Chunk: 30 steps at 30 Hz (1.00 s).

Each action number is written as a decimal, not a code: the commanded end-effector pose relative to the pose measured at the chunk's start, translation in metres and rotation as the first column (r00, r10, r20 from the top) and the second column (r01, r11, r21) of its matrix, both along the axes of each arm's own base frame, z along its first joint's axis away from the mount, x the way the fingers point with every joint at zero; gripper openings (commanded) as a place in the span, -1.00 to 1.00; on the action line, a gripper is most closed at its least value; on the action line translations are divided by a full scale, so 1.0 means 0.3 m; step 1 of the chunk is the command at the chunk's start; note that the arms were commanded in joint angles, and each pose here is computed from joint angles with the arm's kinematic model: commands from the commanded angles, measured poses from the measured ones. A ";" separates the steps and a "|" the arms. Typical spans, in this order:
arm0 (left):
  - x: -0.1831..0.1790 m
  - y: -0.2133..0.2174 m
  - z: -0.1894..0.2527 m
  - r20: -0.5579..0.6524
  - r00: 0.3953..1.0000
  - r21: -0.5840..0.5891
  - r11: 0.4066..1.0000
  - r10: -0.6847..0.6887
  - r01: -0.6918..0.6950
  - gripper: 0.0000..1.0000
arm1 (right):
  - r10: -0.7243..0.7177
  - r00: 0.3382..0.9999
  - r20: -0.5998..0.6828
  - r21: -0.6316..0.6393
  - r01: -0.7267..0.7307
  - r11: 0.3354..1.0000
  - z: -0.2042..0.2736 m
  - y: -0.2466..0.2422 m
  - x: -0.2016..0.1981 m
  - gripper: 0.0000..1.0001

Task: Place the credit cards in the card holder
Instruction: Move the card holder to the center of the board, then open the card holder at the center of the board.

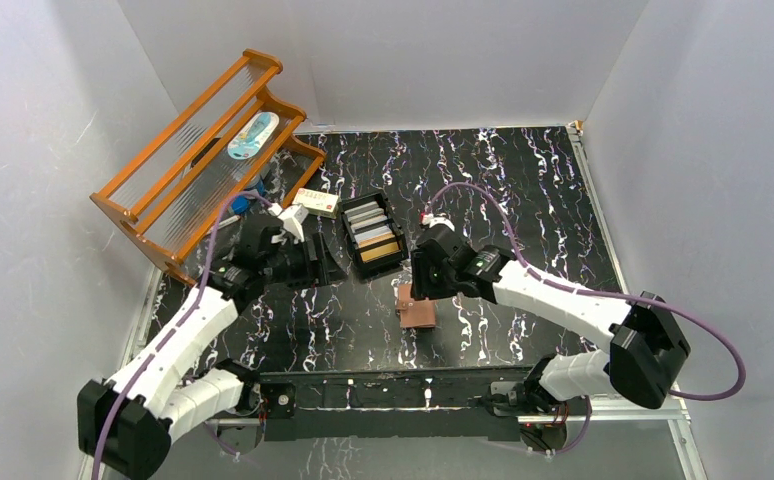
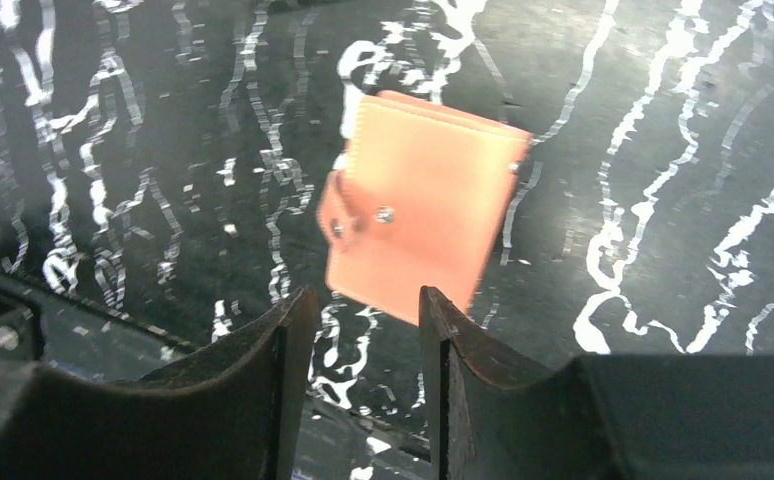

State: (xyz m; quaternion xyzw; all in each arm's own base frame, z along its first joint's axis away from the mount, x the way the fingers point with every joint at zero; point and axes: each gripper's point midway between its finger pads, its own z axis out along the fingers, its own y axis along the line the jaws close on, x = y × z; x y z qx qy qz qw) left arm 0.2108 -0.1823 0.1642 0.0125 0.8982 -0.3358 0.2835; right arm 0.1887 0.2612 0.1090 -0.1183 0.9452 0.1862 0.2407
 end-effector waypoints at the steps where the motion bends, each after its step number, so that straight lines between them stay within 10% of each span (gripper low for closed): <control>1: -0.010 -0.061 -0.018 -0.088 0.996 -0.016 1.000 -0.002 0.001 0.34 | -0.108 0.994 0.027 -0.039 0.109 0.993 -0.050 -0.076 0.045 -0.03; 30: -0.011 -0.498 -0.424 -0.150 0.983 0.335 0.929 -0.108 0.154 0.43 | -0.221 0.970 -0.098 0.046 0.226 0.973 -0.197 -0.201 0.047 -0.15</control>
